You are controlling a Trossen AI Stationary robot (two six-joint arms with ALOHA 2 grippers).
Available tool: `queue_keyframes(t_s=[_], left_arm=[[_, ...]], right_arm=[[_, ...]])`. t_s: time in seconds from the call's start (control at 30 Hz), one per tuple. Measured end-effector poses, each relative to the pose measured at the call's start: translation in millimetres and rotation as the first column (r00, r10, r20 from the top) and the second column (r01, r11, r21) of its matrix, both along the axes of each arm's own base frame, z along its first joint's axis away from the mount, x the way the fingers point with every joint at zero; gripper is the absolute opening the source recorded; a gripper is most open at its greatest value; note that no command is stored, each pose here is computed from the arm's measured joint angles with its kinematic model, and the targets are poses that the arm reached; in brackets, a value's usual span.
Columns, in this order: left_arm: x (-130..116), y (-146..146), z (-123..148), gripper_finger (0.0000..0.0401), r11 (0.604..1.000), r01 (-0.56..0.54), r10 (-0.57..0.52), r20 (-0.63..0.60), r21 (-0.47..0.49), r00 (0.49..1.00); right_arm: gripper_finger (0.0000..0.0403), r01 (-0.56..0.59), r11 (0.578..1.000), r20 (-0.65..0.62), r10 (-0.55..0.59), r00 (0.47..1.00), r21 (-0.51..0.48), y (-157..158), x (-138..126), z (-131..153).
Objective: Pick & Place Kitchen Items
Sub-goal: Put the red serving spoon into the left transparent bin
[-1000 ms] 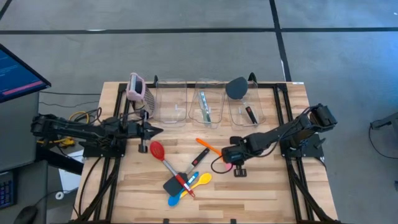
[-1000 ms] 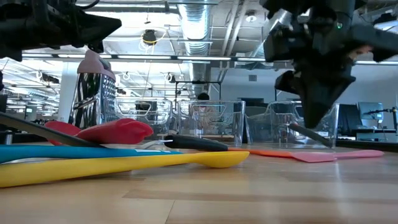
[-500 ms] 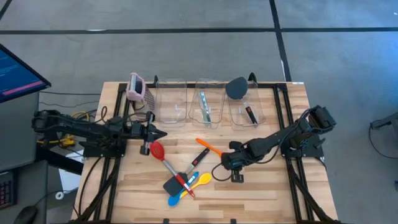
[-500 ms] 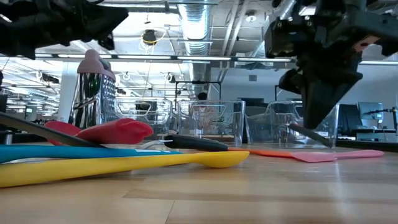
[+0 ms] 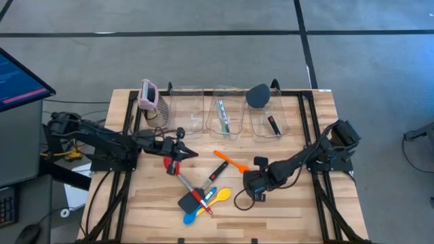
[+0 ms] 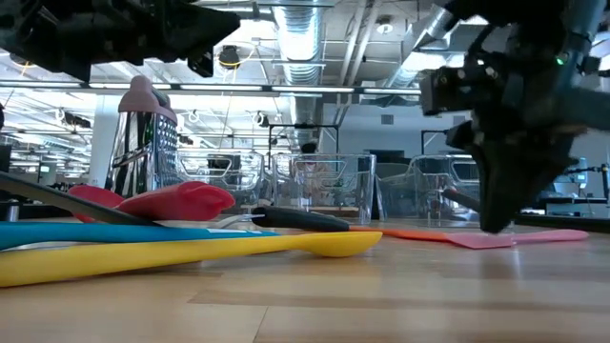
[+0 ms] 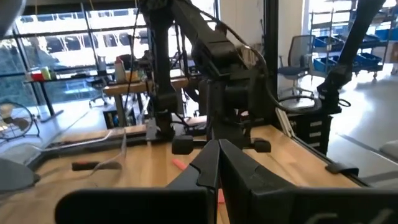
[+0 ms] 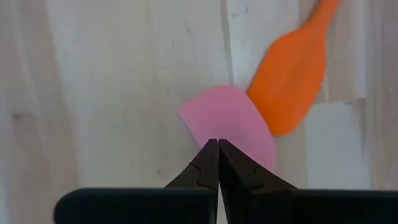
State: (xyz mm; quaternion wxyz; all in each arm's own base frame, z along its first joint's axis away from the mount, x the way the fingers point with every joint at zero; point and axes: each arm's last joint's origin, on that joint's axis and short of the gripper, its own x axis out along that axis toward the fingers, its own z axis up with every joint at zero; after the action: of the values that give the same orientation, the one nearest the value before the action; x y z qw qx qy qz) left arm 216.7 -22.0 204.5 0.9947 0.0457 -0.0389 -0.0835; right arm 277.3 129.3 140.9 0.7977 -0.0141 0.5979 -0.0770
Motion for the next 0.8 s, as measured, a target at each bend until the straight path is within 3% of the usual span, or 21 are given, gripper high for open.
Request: queue_keyframes(t_s=[0.23,0.5,0.8], left_arm=[[3,-1,3,0.0002,1.000,0.003,-0.003,0.012,-0.001,1.000],[-1,-1,10,0.0002,1.000,0.003,-0.003,0.050,-0.004,0.999],[0,3,10,0.0002,0.999,-0.018,0.017,0.051,0.035,0.999]], right_arm=[[0.0000,0.009,0.998,0.055,-0.006,0.998,-0.055,2,3,-1],[0.0000,0.048,0.995,0.271,-0.024,0.962,-0.083,2,17,14],[0.0000,-0.176,0.966,0.429,0.242,0.870,-0.188,-7,46,28]])
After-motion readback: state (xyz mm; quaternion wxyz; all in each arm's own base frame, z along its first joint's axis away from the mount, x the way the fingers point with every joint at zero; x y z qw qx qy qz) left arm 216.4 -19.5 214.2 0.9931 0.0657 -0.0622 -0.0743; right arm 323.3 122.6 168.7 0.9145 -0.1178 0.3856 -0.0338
